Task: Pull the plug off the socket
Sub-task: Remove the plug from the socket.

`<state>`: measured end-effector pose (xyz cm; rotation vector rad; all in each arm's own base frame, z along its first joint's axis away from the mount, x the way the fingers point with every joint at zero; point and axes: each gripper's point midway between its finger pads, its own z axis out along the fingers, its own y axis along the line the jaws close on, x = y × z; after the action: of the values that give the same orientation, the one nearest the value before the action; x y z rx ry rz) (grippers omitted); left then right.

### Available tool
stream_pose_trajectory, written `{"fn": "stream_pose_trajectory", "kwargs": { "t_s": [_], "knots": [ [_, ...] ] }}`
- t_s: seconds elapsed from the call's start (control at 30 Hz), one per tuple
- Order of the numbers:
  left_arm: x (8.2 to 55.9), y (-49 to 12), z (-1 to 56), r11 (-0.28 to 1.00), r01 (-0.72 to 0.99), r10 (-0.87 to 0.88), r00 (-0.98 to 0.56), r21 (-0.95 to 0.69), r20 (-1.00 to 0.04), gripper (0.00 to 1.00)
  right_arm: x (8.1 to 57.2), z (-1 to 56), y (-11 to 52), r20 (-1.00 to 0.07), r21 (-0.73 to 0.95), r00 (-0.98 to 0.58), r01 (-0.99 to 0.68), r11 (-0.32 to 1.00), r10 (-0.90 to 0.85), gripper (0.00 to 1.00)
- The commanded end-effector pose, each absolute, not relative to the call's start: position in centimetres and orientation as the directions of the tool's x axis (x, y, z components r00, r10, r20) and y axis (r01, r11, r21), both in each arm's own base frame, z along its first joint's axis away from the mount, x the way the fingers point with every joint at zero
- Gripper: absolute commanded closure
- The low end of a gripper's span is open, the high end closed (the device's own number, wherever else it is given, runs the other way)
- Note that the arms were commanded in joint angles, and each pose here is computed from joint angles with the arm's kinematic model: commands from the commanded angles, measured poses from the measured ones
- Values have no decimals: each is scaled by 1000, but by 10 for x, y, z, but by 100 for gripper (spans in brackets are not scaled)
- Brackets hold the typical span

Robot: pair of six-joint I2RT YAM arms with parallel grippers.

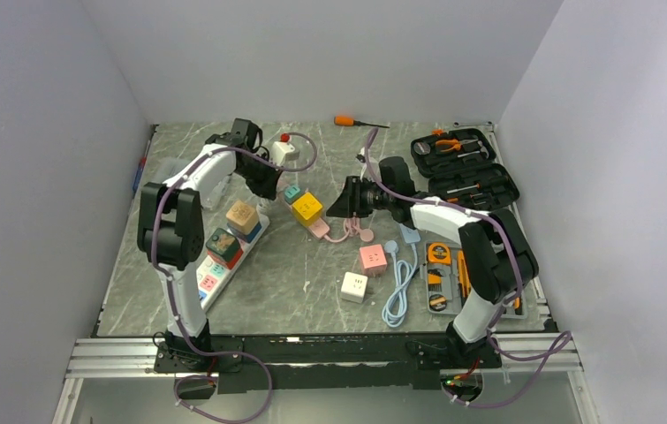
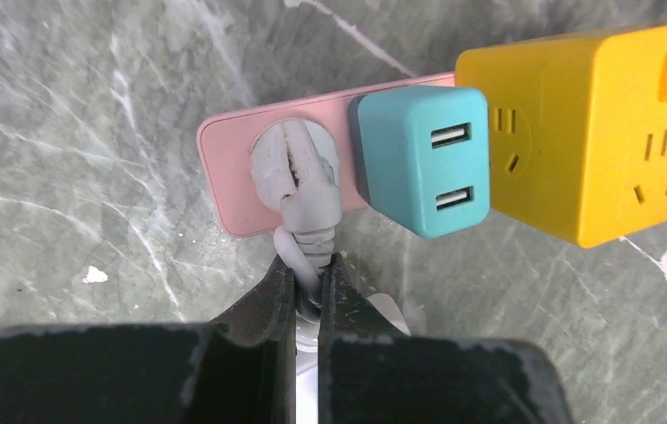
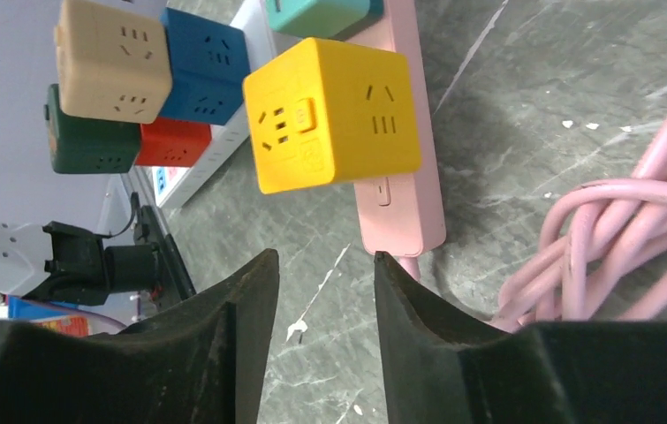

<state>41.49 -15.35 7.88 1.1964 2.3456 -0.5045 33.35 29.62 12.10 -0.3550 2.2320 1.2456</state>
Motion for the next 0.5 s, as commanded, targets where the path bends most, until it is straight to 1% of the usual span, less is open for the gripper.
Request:
{"fn": "stream_pose_trajectory", "kwargs": {
  "t_s": [0.0, 0.2, 0.33, 0.47],
  "knots": [
    [414, -186, 176, 424, 905, 589, -273, 4, -761, 100, 338, 127, 307, -610, 710, -792, -532, 462, 26, 52],
    [393, -191, 201, 340, 936, 581, -130, 94, -803, 100, 356, 146, 300, -641, 703, -765, -551, 450, 64, 49],
    [379, -192, 204, 291, 950, 585, -82, 115, -807, 100, 363, 159, 293, -662, 696, -745, -570, 436, 83, 47],
    [366, -194, 205, 228, 964, 591, -24, 139, -806, 100, 370, 171, 291, -693, 675, -715, -597, 434, 93, 44]
  ]
}}
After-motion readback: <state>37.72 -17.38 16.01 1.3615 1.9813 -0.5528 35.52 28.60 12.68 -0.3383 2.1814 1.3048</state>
